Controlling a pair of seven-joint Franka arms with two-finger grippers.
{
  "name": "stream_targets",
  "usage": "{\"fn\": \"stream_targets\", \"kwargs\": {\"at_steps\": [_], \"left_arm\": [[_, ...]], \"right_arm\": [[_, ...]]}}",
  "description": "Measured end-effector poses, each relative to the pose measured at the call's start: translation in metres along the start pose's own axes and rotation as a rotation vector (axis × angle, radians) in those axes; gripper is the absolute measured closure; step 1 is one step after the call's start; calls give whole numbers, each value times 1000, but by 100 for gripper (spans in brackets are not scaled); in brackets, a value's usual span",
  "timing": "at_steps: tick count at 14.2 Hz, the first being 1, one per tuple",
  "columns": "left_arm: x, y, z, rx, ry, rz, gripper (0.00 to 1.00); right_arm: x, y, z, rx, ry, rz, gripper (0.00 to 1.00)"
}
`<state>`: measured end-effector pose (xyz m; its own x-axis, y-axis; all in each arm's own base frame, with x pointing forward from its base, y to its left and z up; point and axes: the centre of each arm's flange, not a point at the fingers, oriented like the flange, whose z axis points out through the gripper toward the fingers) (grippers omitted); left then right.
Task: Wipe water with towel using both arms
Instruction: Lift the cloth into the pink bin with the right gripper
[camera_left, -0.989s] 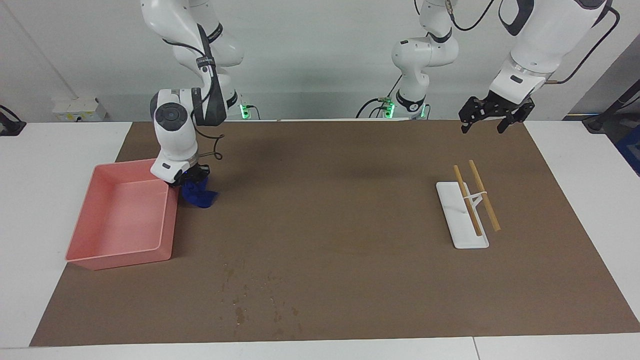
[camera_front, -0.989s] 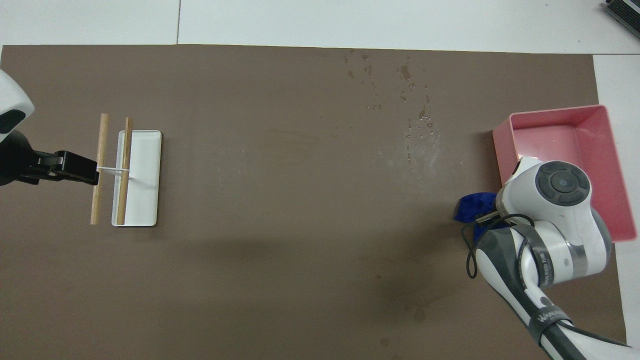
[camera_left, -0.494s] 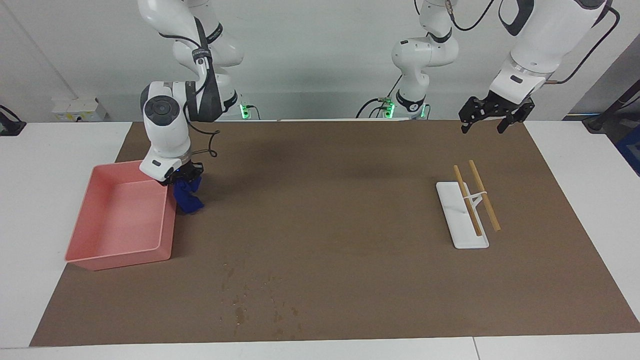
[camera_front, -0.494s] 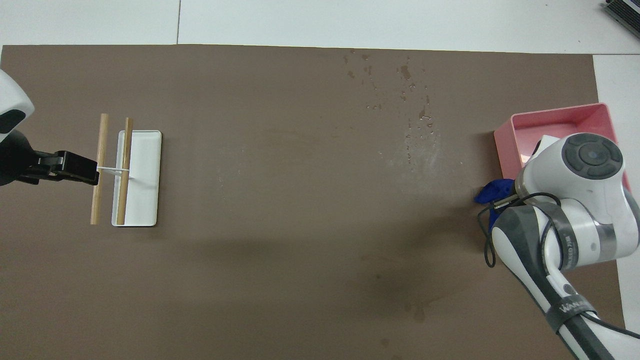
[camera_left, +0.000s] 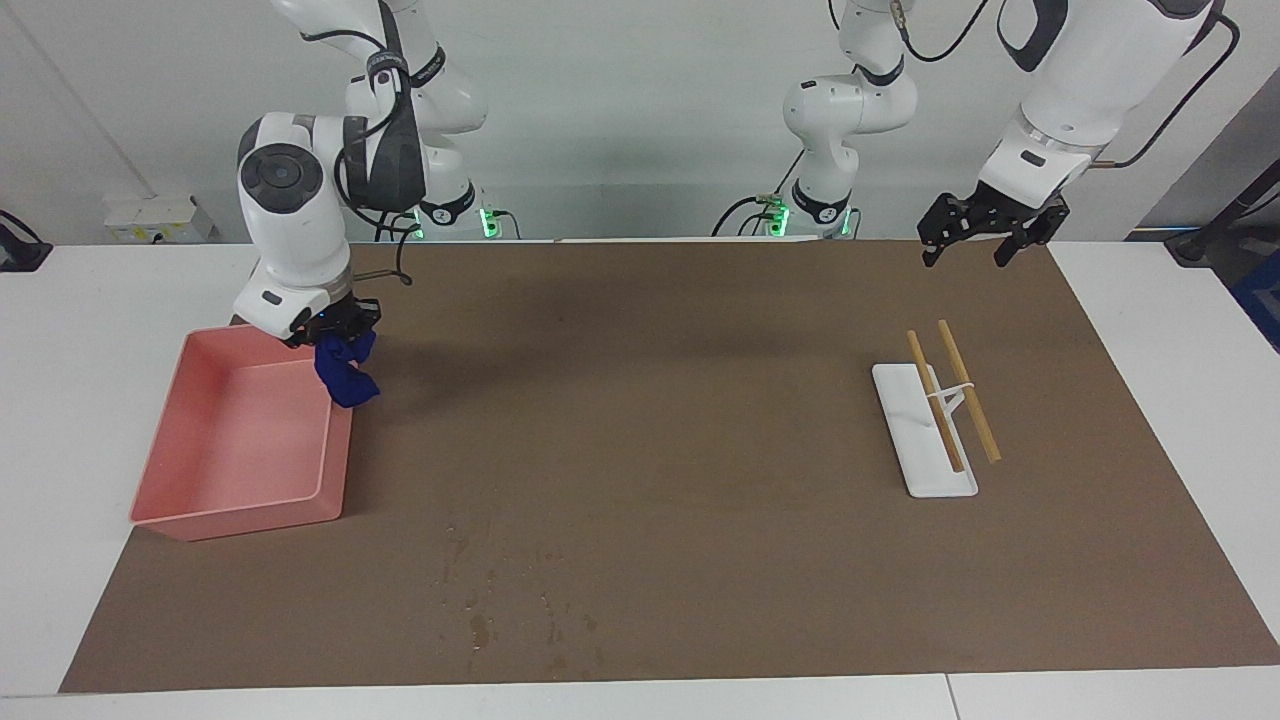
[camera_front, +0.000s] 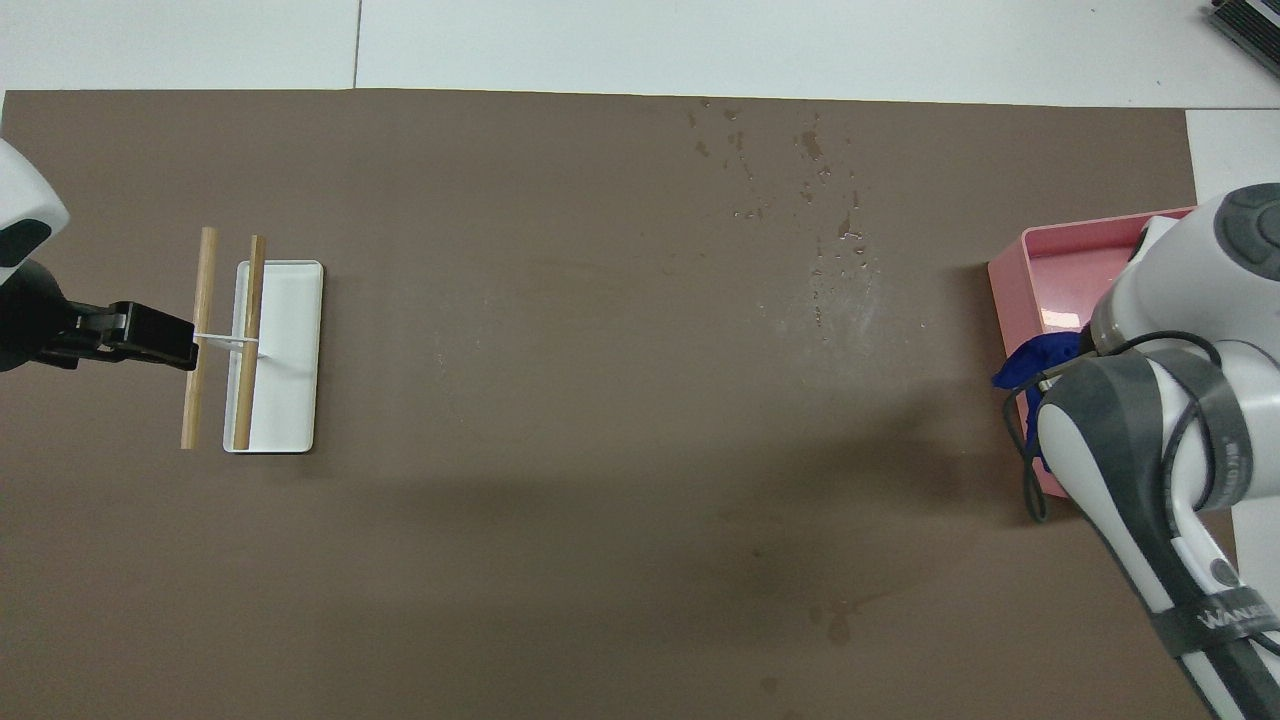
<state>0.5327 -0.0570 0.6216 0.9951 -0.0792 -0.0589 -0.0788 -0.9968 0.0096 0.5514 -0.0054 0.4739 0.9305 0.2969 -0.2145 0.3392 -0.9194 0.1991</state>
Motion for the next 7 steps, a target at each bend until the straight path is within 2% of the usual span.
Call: {"fn": "stream_targets", "kwargs": {"at_steps": [3,7], "left_arm": [[0,0,0,0,0,0,0],[0,0,0,0,0,0,0]], "right_arm": [[-10,35,-21,0,14,-50,81],[-36,103,-2,10,29,-88,81]]}}
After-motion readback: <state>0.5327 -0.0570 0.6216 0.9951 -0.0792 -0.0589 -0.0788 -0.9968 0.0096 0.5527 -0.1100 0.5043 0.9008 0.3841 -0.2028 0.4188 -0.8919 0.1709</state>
